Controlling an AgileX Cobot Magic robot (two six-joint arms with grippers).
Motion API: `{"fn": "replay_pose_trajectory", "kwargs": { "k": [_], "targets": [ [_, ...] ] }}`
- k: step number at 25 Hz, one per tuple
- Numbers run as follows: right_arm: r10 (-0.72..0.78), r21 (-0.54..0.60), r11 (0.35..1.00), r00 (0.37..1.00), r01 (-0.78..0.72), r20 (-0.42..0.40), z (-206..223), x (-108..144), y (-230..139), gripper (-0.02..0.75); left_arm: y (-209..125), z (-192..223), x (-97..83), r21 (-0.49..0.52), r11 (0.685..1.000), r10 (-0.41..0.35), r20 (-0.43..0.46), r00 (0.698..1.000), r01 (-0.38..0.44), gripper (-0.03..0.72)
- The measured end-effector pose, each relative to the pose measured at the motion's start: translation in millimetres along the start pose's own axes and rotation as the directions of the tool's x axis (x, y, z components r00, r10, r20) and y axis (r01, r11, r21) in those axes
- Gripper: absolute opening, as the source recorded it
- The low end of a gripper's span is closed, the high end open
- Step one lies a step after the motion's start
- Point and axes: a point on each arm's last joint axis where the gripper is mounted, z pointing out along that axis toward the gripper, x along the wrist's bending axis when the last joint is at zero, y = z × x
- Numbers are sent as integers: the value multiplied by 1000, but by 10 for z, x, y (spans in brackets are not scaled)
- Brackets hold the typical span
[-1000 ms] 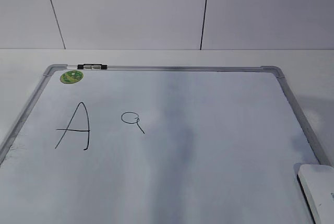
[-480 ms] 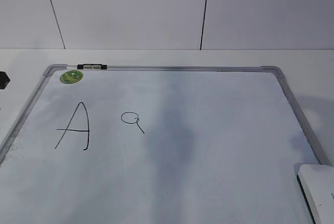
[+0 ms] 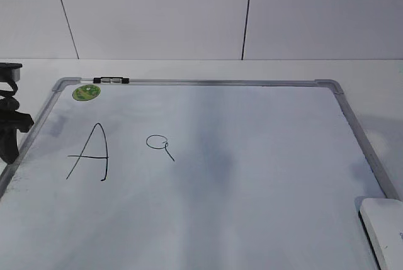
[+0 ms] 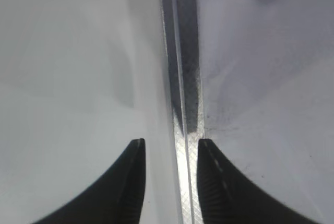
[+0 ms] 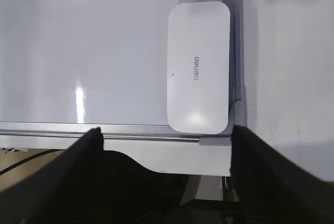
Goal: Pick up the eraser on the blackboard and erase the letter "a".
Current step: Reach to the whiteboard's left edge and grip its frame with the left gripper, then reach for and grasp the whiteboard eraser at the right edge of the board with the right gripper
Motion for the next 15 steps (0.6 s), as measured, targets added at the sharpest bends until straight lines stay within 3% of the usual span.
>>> {"fn": "replay_pose_trajectory", "kwargs": {
  "k": [15],
  "targets": [
    [0, 0, 1000, 1000, 0, 0, 0, 0, 0, 577, 66, 180, 11, 29, 1000, 1, 1, 1000, -1, 216]
  ]
}}
